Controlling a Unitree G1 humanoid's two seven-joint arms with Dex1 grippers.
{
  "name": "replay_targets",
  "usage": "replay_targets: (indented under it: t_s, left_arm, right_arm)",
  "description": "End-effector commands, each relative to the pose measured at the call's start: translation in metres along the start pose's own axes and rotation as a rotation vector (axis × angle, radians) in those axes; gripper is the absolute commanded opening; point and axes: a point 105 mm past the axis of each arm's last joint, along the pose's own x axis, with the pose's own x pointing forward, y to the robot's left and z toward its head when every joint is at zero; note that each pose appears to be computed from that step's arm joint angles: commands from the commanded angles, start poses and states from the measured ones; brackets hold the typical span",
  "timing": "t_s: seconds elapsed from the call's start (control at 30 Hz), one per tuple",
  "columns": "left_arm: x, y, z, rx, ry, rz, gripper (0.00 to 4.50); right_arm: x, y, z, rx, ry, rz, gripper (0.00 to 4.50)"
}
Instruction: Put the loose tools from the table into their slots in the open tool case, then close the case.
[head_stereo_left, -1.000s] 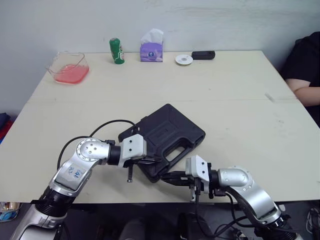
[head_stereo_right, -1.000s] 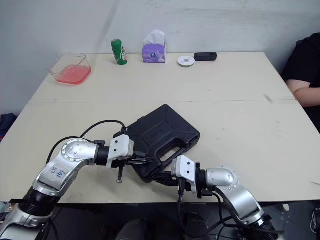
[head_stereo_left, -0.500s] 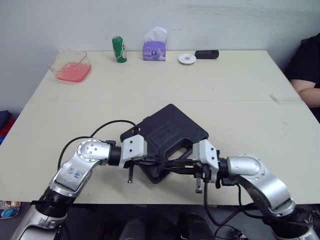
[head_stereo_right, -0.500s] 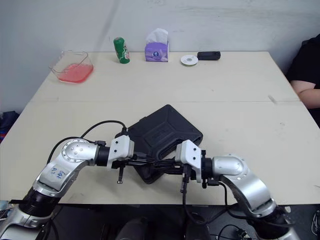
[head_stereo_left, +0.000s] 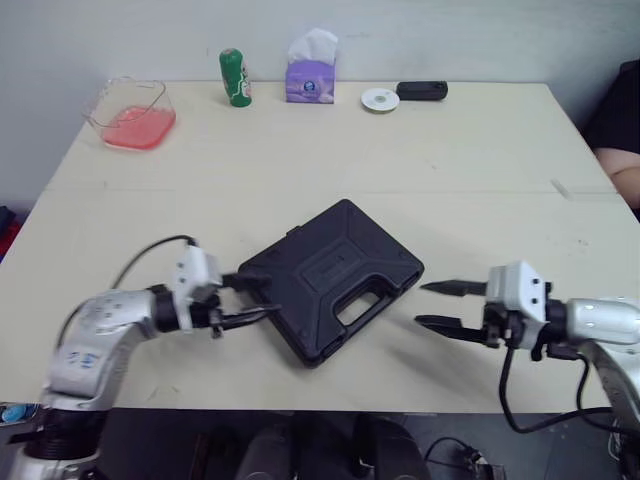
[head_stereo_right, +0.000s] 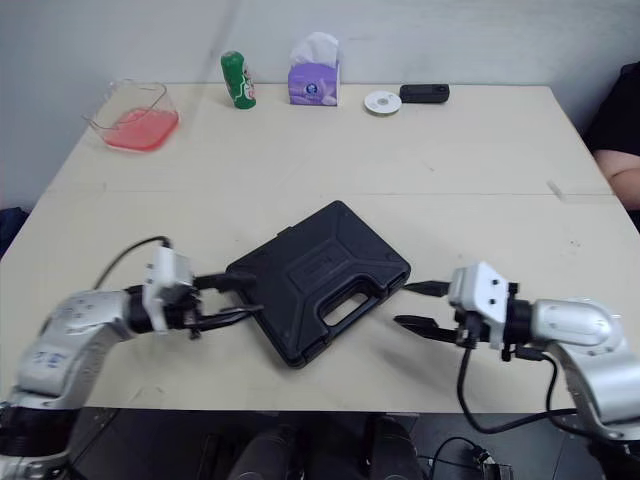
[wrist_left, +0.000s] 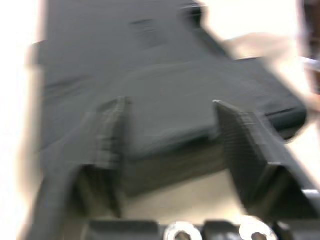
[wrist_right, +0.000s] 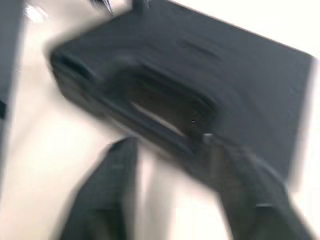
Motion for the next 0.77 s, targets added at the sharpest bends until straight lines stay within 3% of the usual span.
replay_targets:
  t_s: [0.03,0.23,0.4,0.57,0.77]
  left_arm:
    - [-0.05,0.021,-0.01,0.022,0.104,0.202,4.49]
    - [-0.109,0.035,-0.025,0.023,0.213,0.409,4.49]
    - [-0.135,0.037,-0.026,0.066,0.258,0.497,4.49]
    - [-0.138,0.036,-0.03,0.067,0.263,0.502,4.49]
    - [-0.122,0.046,-0.016,0.141,0.199,0.502,4.49]
  right_arm:
    - [-0.034,-0.028,-0.004,-0.1,0.08,-0.111,4.45]
    - [-0.075,-0.084,-0.003,-0.212,0.167,-0.284,4.45]
    - [-0.087,-0.103,0.001,-0.242,0.189,-0.306,4.45]
    - [-0.079,-0.114,0.002,-0.26,0.167,-0.317,4.45]
    - [-0.059,-0.114,-0.002,-0.259,0.112,-0.297,4.45]
